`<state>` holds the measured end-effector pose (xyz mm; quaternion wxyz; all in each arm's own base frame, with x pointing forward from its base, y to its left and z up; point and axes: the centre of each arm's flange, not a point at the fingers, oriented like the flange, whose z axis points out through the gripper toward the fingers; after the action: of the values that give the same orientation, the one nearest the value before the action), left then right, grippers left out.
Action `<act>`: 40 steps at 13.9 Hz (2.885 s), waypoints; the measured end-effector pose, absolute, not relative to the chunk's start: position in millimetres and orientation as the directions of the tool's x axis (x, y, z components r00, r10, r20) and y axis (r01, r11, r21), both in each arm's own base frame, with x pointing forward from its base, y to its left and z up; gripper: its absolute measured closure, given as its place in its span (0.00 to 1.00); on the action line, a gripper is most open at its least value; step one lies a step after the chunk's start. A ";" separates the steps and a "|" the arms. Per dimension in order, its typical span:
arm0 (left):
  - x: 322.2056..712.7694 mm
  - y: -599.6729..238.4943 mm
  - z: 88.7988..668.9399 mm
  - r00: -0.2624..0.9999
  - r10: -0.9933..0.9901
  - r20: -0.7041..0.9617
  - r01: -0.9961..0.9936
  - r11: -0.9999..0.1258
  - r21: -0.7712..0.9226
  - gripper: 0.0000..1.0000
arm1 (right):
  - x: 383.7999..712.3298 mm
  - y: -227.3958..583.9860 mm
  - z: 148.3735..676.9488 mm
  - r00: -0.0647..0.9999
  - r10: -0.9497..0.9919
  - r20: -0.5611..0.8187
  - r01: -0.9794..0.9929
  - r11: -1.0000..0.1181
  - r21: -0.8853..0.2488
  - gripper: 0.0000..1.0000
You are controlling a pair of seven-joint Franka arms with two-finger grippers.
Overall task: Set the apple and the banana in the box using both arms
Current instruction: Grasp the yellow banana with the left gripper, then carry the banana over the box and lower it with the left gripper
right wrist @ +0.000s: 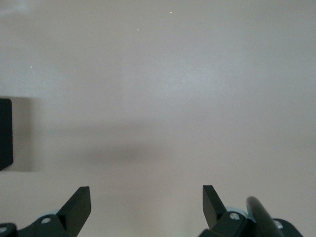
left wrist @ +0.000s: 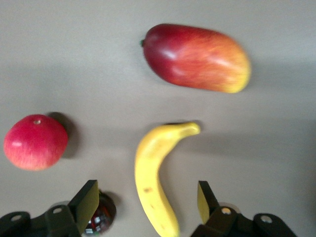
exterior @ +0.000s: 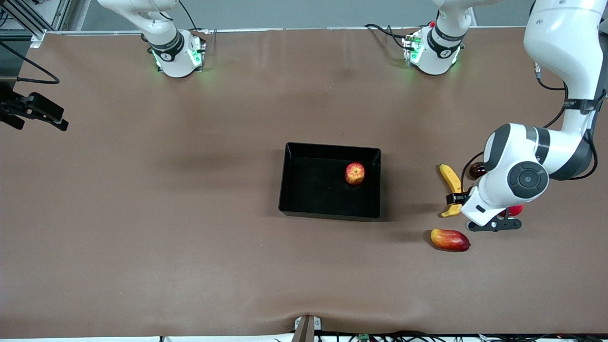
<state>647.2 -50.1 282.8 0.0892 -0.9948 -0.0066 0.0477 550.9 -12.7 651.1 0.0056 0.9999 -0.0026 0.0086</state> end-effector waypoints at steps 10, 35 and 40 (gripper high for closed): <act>614.4 -23.8 196.0 0.985 -0.026 -0.170 -0.049 -0.990 -0.132 0.21 | 549.6 -15.3 649.1 1.000 0.008 0.000 0.008 -1.000 0.016 0.00; 587.4 -407.3 362.8 0.996 -0.009 -0.083 -0.004 -0.998 0.063 0.66 | 551.1 -20.4 646.3 1.000 -0.001 -0.004 -0.001 -1.000 0.016 0.00; 574.8 -453.9 303.9 0.999 -0.048 -0.023 -0.047 -0.998 0.032 0.66 | 551.2 -21.2 646.2 1.000 -0.003 -0.004 -0.003 -1.000 0.016 0.00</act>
<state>574.8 -453.9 303.9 -0.0160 -0.9995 0.0236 0.0119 551.2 -21.2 646.2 0.0081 1.0000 -0.0013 -0.0020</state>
